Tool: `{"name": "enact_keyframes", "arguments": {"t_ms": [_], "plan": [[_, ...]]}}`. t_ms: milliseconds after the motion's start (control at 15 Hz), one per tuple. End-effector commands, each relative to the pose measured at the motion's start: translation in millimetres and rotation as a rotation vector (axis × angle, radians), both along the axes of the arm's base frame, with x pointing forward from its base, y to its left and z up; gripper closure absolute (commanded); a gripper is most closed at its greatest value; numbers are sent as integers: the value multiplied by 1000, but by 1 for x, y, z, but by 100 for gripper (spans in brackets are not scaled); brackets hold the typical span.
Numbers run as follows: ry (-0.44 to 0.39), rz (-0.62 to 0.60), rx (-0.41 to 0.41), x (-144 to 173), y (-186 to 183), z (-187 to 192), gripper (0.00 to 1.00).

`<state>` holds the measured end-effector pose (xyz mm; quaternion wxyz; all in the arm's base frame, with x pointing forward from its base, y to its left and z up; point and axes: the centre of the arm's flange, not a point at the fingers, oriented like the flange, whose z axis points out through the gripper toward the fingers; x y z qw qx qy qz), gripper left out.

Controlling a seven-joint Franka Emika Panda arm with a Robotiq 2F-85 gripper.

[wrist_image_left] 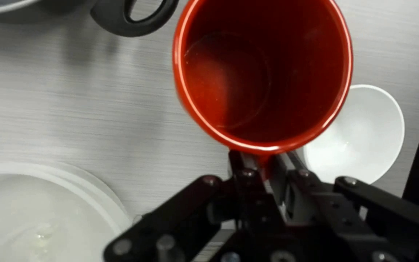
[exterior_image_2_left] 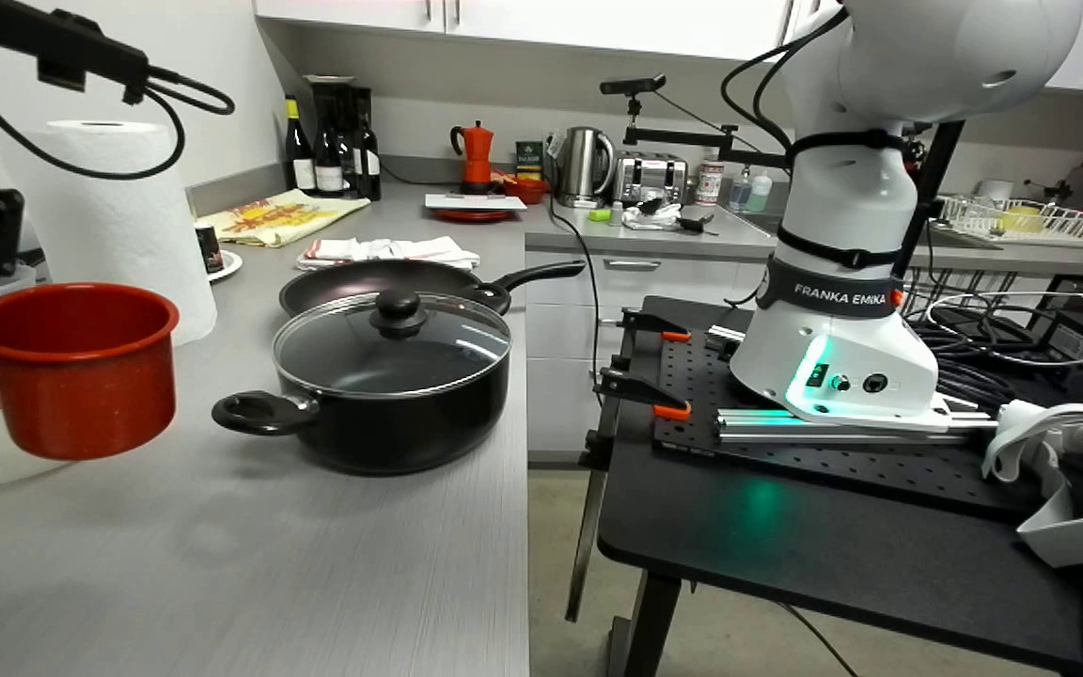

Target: Move the orange cup to the left

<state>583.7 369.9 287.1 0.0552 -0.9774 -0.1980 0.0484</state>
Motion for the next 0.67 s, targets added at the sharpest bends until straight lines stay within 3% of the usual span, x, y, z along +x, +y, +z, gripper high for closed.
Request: {"name": "enact_keyframes", "arguments": {"t_ms": [0,333,600], "plan": [[38,-193,19,12,1,-6,96],[124,-432,48,16,-1,-27,96],[187,-536,60,13,-1,-49,96]]}}
